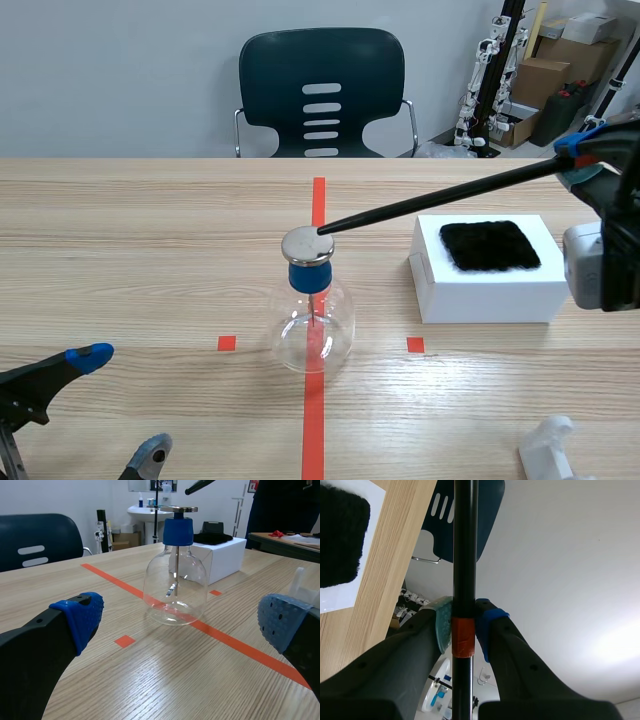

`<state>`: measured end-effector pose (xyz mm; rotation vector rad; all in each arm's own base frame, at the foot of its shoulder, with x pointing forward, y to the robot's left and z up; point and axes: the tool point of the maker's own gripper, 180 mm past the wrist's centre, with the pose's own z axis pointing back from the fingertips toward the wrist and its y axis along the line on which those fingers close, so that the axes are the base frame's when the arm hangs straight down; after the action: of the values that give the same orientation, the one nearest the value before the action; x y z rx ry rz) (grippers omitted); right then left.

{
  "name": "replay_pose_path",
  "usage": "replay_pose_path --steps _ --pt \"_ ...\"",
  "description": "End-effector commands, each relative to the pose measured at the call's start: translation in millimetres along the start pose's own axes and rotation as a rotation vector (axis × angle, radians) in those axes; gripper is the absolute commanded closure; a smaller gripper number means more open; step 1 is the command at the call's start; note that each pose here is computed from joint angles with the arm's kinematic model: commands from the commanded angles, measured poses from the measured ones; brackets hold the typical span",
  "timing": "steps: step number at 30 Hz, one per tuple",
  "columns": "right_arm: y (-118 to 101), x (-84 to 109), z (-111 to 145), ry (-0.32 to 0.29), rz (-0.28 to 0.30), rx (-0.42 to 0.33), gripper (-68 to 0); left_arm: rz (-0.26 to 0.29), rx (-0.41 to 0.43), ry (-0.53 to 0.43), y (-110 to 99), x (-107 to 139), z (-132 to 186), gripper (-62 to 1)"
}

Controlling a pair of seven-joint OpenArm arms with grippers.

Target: Do the electroscope experiment. hold the rod still at the electroscope

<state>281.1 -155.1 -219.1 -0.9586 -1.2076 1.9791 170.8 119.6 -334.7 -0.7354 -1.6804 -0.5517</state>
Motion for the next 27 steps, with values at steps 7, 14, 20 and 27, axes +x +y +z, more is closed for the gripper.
replay_pose_path --steps 7,14,20,27 --pt "-13.8 -0.9 -1.0 0.003 0.01 -0.044 -1.3 -0.002 0.001 -0.034 1.3 6.1 -3.8 -62.3" --pt "-13.8 -0.9 -1.0 0.003 0.01 -0.044 -1.3 -0.002 0.001 -0.034 1.3 6.1 -3.8 -62.3" --pt "-13.8 -0.9 -1.0 0.003 0.01 -0.044 -1.3 -0.002 0.001 -0.034 1.3 6.1 -3.8 -62.3" --pt "-13.8 -0.9 -1.0 0.003 0.01 -0.044 -1.3 -0.002 0.001 -0.034 1.3 6.1 -3.8 -62.3"
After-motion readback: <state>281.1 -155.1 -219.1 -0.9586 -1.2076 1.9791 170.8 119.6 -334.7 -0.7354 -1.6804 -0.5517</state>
